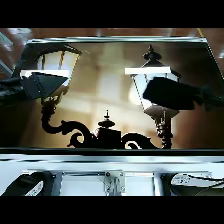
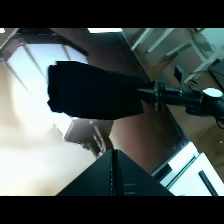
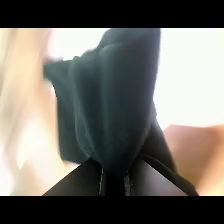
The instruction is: Fold the shirts.
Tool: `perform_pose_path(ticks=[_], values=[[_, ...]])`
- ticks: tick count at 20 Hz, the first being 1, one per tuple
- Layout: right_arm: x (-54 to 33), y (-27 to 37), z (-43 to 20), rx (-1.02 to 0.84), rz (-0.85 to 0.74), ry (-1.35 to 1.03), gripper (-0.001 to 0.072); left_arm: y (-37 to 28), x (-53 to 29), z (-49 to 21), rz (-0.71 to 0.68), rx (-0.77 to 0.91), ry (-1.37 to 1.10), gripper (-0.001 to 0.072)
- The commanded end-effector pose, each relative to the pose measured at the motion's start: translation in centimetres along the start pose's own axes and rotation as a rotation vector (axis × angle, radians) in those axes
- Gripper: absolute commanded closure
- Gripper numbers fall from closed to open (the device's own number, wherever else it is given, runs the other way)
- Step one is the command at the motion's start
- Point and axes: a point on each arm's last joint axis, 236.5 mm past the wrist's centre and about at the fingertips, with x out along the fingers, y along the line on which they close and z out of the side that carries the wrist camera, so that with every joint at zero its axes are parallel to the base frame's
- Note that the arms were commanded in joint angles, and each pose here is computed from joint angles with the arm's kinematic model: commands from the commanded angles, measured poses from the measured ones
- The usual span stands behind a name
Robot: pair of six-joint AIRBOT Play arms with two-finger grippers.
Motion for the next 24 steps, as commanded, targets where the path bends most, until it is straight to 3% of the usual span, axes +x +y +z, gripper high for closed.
perform_pose_path(ticks=[1, 4, 9, 13, 17, 18, 19, 20, 24], values=[[-9.5, -11.4, 2.0, 0.139, -0.209, -0.072, 0.0649, -1.8, 2.3, 0.4, -0.042, -0.007, -0.048, 0.0673], [-13.8, -17.9, -1.4, 0.273, -0.295, -0.016, 0.065, -1.0, 5.0, -0.8, -0.041, -0.033, -0.009, 0.0672], [-16.6, -22.1, -7.7, 0.494, -0.268, 0.005, 0.0649, -0.3, 8.7, -4.2, -0.05, -0.07, 0.102, 0.0672], [-18.7, -25.2, -13.7, 0.56, -0.417, 0.057, 0.0649, -1.6, 9.5, -5.9, -0.077, -0.052, 0.145, 0.0672], [-19.5, -26.8, -13.8, 0.527, -0.492, 0.015, 0.0647, -1.8, 9.4, -6.3, -0.083, -0.051, 0.166, 0.0672], [-19.4, -26.8, -13.7, 0.521, -0.489, 0.015, 0.0541, -1.8, 9.5, -6.4, -0.084, -0.049, 0.166, 0.0672], [-19.4, -26.6, -13.9, 0.496, -0.482, 0.031, 0.012, -1.8, 9.5, -6.4, -0.084, -0.049, 0.165, 0.0672], [-19.2, -26.0, -14.3, 0.492, -0.461, 0.055, 0.0022, -1.8, 9.5, -6.3, -0.082, -0.047, 0.163, 0.0672], [-19.5, -21.5, -14.3, 0.544, -0.361, 0.052, 0.0023, -1.1, 9.5, -6.5, -0.056, -0.006, 0.167, 0.0672]])
